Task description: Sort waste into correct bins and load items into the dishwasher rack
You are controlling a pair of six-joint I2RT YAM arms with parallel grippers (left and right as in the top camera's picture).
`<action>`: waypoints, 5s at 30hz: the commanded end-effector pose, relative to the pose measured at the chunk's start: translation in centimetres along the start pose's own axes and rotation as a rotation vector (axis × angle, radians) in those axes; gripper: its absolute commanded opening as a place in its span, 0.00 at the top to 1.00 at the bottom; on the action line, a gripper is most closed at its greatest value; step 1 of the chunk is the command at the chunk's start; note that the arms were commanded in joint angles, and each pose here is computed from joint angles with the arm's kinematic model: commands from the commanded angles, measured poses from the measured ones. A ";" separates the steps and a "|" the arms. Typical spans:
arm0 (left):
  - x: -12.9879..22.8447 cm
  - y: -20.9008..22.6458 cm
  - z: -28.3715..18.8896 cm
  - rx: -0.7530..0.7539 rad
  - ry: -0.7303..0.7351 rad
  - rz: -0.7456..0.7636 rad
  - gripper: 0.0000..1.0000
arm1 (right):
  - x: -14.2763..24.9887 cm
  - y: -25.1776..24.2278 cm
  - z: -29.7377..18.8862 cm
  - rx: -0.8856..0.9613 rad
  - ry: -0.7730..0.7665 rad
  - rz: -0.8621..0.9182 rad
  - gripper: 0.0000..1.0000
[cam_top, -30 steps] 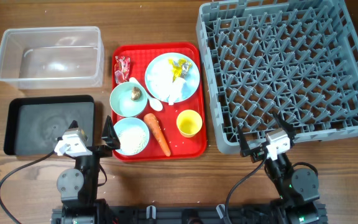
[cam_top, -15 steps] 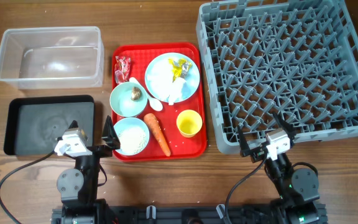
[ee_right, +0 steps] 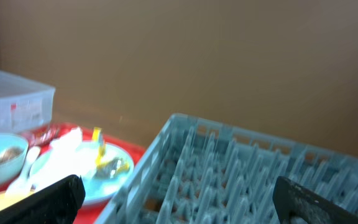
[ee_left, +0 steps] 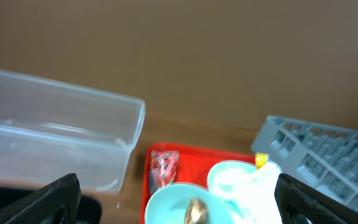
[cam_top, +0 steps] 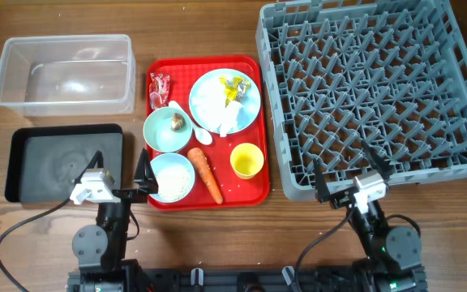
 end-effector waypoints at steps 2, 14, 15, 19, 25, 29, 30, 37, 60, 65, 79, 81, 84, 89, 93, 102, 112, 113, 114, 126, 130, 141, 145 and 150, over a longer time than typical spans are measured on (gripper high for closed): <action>-1.6 -0.8 -0.2 0.055 -0.046 0.037 0.00 | -4.1 -0.6 -0.4 0.038 -0.129 -0.009 0.00; -13.0 -3.0 11.5 0.060 0.619 0.092 0.00 | -16.8 -2.8 10.7 0.037 0.173 -0.097 0.00; -12.9 -3.8 12.8 0.080 0.693 0.092 0.00 | -16.4 -2.9 11.8 0.031 0.244 -0.095 0.00; -8.3 -8.3 18.1 0.199 0.972 0.125 0.00 | -9.5 -3.1 16.5 -0.073 0.603 -0.034 0.00; 1.2 -11.9 18.4 0.321 1.303 0.118 0.00 | -1.8 -2.1 17.9 -0.168 0.873 0.045 0.00; 4.8 -11.2 17.0 0.248 1.500 0.072 0.27 | -0.9 -2.0 17.9 -0.139 0.912 0.124 0.00; 5.8 -11.1 16.7 0.237 1.523 0.064 0.30 | -0.8 -2.0 17.9 -0.139 0.919 0.125 0.00; 11.1 -9.6 16.3 0.152 1.525 0.076 0.44 | -0.7 -1.9 17.8 -0.141 0.923 0.123 0.19; -3.8 -4.4 15.0 -0.130 1.367 -0.145 0.96 | -0.6 -2.0 17.7 -0.134 0.932 0.112 0.34; -5.1 1.8 12.9 -0.033 1.392 -0.343 0.96 | -0.7 -2.1 17.8 -0.133 0.924 0.111 0.34; -2.5 17.8 6.6 0.275 0.698 -0.918 0.96 | -0.7 -2.0 17.7 -0.134 0.927 0.111 0.30; -1.8 18.1 6.8 0.327 0.659 -0.876 0.96 | -0.7 -2.1 17.8 -0.134 0.927 0.111 0.30; -0.8 18.5 7.1 0.360 0.630 -0.856 0.96 | -0.7 -2.1 17.8 -0.133 0.926 0.111 0.30; -0.6 18.6 7.2 0.392 0.599 -0.783 0.96 | -0.7 -2.0 17.7 -0.133 0.927 0.112 0.29; -0.6 18.7 7.0 0.382 0.606 -0.799 0.96 | -0.6 -2.0 17.6 -0.134 0.934 0.112 0.29; -1.3 19.0 6.3 0.327 0.585 -1.084 0.96 | -0.5 -2.0 17.5 -0.134 0.943 0.115 0.29; -6.3 10.7 14.1 0.424 0.901 -0.643 0.96 | -0.5 -2.0 17.5 -0.134 0.942 0.114 0.29; -6.6 7.6 16.1 0.394 0.983 -0.524 0.96 | -0.5 -2.0 17.5 -0.134 0.942 0.115 0.29; -6.4 3.7 18.2 0.340 1.059 -0.365 0.96 | -0.5 -2.0 17.5 -0.133 0.942 0.116 0.29; 5.0 -8.6 19.6 -0.064 1.411 0.288 0.95 | -0.5 -2.0 17.5 -0.134 0.947 0.115 0.25; 5.6 -9.5 18.5 -0.010 1.471 0.264 0.74 | -0.5 -2.0 17.5 -0.134 0.946 0.115 0.25; 1.9 -12.0 10.5 -0.021 1.740 0.191 0.23 | -0.5 -2.0 17.5 -0.135 0.945 0.114 0.24; 6.6 -13.4 5.5 -0.098 1.876 0.255 0.25 | -0.1 -2.0 17.5 -0.136 0.957 0.116 0.25; 9.9 -12.2 3.3 -0.210 1.900 0.220 0.28 | 0.6 -1.9 17.6 -0.137 0.977 0.119 0.24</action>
Point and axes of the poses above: each gripper's point midway between its finger pads, its own z axis out along the fingers, its own y axis along the line the jaws close on, x = y × z, the point moved 7 cm from there along -z, back along the fingers, and after that the axes turned 6 degrees about z, right-handed, at the moved point
